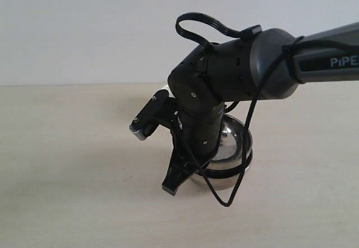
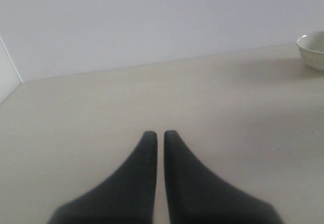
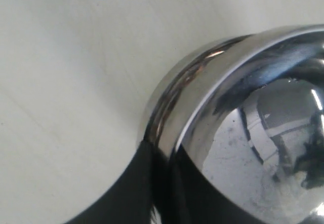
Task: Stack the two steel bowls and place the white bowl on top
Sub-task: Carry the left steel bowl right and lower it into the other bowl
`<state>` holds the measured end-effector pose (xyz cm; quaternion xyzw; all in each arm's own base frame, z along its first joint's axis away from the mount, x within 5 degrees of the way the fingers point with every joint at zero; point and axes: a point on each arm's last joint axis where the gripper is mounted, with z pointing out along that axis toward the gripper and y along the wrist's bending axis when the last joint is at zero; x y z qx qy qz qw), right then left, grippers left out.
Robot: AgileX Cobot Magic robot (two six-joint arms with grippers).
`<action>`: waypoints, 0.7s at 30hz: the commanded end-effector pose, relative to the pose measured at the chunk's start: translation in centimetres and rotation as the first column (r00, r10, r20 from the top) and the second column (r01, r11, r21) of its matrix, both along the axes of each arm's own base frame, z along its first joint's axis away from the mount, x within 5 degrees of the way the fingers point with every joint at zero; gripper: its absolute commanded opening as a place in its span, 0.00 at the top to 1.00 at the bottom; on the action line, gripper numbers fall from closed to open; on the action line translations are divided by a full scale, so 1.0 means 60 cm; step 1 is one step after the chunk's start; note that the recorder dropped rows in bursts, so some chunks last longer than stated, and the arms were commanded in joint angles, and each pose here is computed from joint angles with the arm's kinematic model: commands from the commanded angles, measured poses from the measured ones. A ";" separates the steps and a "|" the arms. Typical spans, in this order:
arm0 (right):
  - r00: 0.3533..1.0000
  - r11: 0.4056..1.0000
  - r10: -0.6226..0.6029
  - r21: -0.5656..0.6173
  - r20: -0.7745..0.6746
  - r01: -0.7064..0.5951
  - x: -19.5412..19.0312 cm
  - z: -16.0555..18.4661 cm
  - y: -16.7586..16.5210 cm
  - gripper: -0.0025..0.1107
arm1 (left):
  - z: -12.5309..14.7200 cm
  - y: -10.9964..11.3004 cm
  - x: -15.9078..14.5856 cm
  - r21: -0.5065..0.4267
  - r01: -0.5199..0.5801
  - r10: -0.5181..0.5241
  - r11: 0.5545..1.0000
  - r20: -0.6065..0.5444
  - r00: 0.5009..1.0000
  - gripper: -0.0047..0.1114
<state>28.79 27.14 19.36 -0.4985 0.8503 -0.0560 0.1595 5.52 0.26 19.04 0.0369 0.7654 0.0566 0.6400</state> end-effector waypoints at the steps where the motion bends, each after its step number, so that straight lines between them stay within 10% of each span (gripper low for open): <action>1: 1.000 1.000 -0.008 0.025 -0.007 0.008 -0.001 0.000 0.000 0.98 | 0.000 0.000 0.000 -0.016 -0.004 0.004 1.000 0.009 1.000 0.93; 21: 0.998 0.998 0.047 0.035 -0.033 -0.046 -0.023 -0.001 0.021 0.98 | 0.000 0.000 0.000 -0.016 -0.004 0.004 1.000 0.009 1.000 0.93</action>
